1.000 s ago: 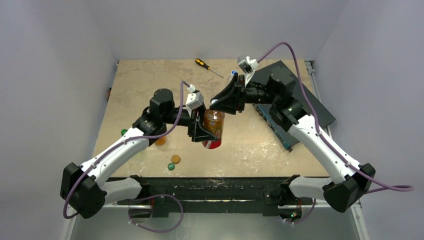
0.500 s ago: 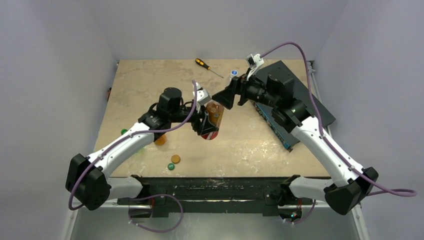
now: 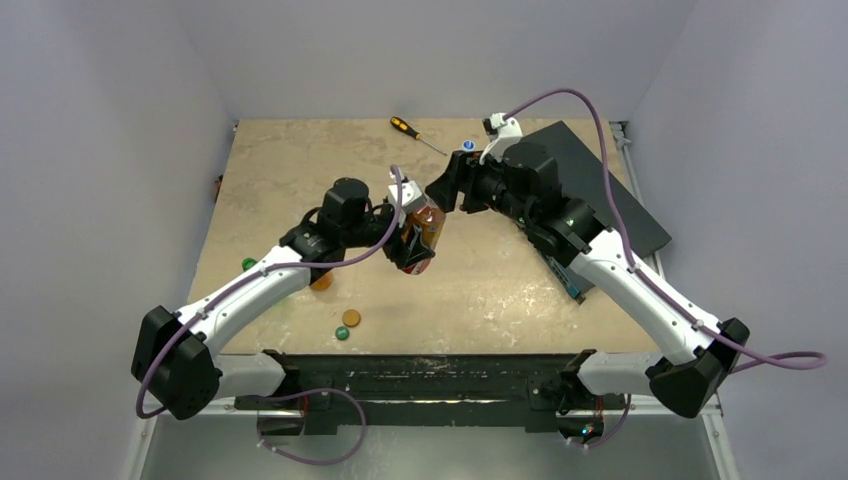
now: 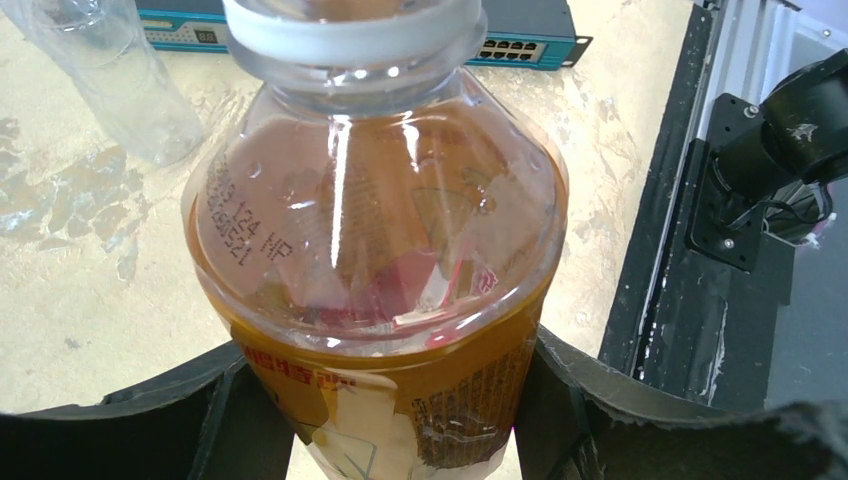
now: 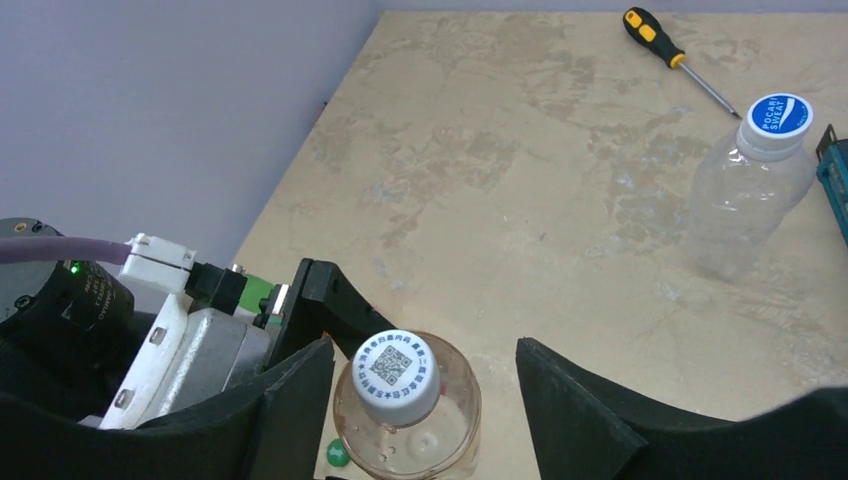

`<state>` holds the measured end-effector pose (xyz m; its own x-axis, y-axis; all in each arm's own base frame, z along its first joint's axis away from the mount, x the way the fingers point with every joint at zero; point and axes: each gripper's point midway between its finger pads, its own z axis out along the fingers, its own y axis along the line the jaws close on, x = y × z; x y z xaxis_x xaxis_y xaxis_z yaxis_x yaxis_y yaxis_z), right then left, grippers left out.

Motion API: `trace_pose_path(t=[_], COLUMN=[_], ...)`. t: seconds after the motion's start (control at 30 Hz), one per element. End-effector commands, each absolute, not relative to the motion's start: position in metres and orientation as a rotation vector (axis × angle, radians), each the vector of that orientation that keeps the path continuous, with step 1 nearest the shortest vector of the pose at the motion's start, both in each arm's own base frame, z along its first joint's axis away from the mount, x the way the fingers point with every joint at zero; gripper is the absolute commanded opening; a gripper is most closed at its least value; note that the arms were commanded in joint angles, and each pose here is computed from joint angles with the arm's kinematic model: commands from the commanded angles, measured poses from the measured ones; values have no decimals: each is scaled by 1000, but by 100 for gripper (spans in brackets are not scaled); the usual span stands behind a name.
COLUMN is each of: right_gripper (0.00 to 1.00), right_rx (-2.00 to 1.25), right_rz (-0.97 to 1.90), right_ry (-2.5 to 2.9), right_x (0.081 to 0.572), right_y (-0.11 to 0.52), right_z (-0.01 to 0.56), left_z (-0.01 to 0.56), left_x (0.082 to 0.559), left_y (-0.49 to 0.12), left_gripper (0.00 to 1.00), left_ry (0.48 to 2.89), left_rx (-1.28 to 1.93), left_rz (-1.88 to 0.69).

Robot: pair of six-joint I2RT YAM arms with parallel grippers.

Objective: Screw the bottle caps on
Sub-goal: Screw the bottle cap onto the plastic bottle.

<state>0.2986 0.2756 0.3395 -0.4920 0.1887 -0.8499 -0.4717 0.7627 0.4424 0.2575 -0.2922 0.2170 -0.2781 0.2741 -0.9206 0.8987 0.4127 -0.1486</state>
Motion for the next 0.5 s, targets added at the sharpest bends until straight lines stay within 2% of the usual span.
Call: trace_pose_path(t=[0.0, 0.17, 0.47], right_gripper=[67, 58, 56], right_rx=[-132, -103, -103], right_rz=[758, 668, 605], right_ry=[1872, 1916, 1960], right_x=[304, 304, 303], right_y=[275, 283, 288], right_z=[369, 359, 348], left_z=[233, 230, 229], left_x=[267, 267, 269], left_y=[-295, -296, -295], left_gripper=[0, 0, 0], left_ry=[1724, 1731, 1739], left_rx=[1018, 1021, 1013], left_rz=[-825, -815, -798])
